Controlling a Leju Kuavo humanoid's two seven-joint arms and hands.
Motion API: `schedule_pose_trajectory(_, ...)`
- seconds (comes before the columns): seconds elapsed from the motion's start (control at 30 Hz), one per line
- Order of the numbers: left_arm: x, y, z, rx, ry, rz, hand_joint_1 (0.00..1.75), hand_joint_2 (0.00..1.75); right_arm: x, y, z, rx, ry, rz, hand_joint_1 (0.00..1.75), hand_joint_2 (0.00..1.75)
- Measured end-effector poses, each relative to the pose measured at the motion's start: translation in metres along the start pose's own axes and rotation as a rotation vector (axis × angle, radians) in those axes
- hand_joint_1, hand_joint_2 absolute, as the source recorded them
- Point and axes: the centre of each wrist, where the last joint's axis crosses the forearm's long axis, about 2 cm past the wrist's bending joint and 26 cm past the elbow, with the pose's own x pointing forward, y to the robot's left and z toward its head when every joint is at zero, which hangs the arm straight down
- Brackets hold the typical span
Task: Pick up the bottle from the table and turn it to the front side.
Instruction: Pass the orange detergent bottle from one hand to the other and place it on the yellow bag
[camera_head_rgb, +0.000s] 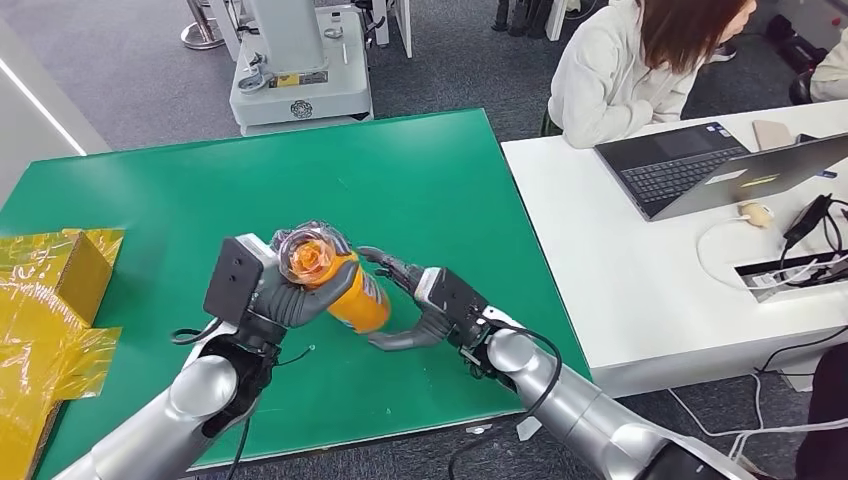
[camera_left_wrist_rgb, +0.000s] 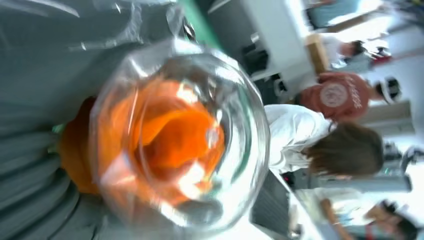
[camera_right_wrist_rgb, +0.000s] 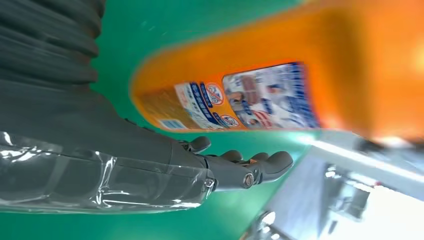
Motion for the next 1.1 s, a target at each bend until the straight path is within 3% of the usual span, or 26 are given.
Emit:
schedule_pose_trajectory(0.13,-0.005,0.016,-0.001,-0.081,-0.046,-0.224,1.75,1.75,0.008,-0.006,0.019,-0.054,-0.093,-0.062,0.0,1.75)
schedule_pose_trajectory(0.37,-0.011,0.045,-0.003,-0.188,-0.087,-0.604,1.75,1.75,0.026,-0.014,0.08,-0.194,-0.232,-0.052,0.0,1.75)
schedule_pose_trajectory(0.6,-0.019,0.05,-0.006,-0.363,-0.138,-1.043,1.75,1.75,0.046,-0.011,0.132,-0.324,-0.34,0.012,0.0,1.75)
schedule_pose_trajectory(0.8,-0.026,0.052,-0.019,-0.534,-0.188,-1.365,1.75,1.75,0.059,-0.026,0.151,-0.436,-0.401,0.025,0.0,1.75)
schedule_pose_trajectory(0.97,-0.038,0.049,-0.02,-0.677,-0.122,-1.489,1.75,1.75,0.062,-0.04,0.155,-0.505,-0.429,0.031,0.0,1.75)
schedule_pose_trajectory(1.1,-0.054,0.047,-0.007,-0.759,0.051,-1.562,1.75,1.75,0.062,-0.044,0.154,-0.535,-0.433,0.043,0.0,1.75)
